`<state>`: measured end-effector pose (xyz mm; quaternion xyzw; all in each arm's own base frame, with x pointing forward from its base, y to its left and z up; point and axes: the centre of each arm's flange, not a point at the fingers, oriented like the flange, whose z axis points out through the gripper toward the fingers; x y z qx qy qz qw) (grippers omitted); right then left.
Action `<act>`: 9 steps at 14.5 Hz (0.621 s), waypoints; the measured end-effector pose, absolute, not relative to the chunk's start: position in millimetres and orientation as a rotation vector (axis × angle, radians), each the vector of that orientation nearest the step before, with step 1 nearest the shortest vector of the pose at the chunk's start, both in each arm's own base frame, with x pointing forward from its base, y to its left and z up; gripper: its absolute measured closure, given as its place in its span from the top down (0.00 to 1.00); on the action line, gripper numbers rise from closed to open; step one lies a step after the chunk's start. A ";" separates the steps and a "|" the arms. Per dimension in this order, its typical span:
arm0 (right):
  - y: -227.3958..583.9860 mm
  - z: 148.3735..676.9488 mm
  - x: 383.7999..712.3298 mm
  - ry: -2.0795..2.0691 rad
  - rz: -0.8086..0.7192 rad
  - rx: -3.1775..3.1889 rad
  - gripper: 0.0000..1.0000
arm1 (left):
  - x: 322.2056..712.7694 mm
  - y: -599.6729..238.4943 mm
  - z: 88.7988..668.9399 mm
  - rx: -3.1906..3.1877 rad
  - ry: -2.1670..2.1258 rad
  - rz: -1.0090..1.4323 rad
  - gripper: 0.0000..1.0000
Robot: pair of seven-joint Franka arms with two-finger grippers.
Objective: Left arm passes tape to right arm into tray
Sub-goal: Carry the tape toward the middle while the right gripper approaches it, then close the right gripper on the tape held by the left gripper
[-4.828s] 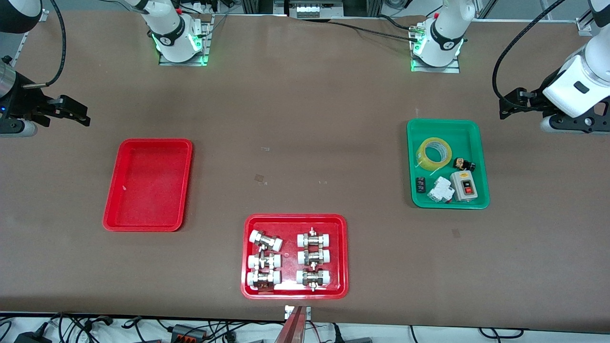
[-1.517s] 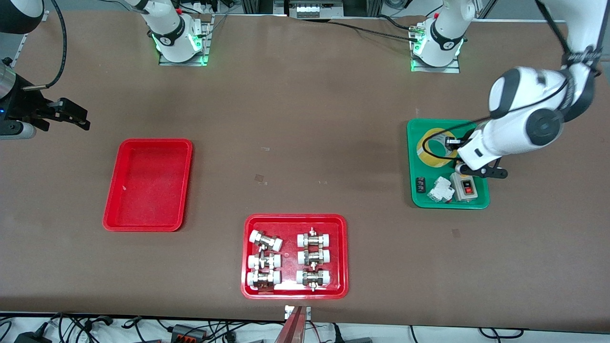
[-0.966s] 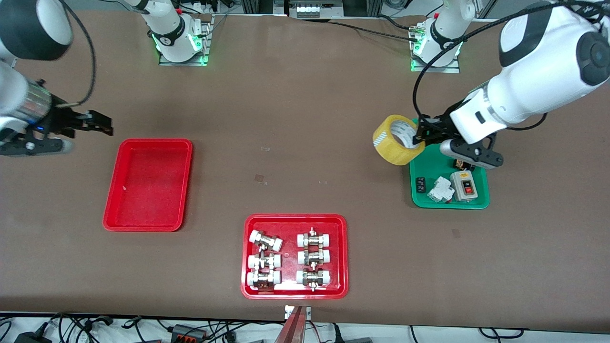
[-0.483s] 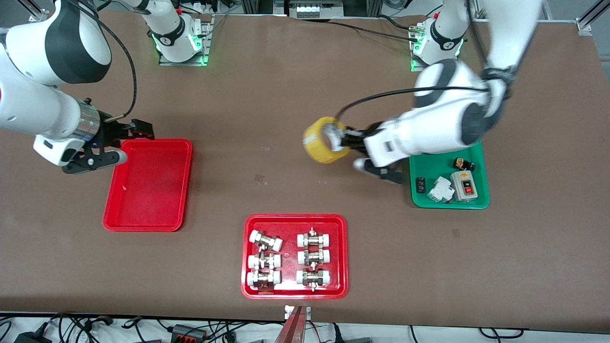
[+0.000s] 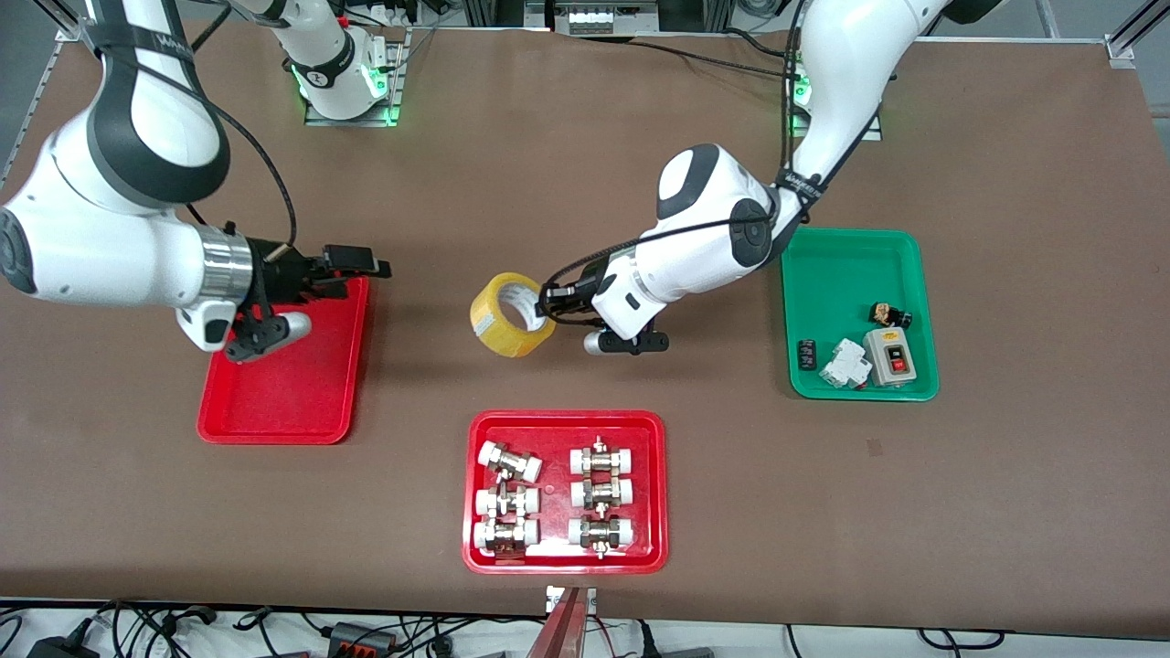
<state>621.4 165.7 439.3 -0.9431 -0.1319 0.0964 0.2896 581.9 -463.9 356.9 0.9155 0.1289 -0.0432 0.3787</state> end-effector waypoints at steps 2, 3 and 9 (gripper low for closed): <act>186.8 431.1 634.2 -0.485 0.197 -2.467 1.00 | 577.7 -476.6 355.1 2.287 0.386 -0.070 0.21; 196.5 425.9 640.0 -0.520 0.177 -2.430 1.00 | 574.3 -482.2 355.2 2.275 0.400 -0.061 0.21; 223.3 404.2 658.5 -0.556 0.114 -2.344 1.00 | 571.1 -486.9 352.7 2.268 0.431 -0.074 0.21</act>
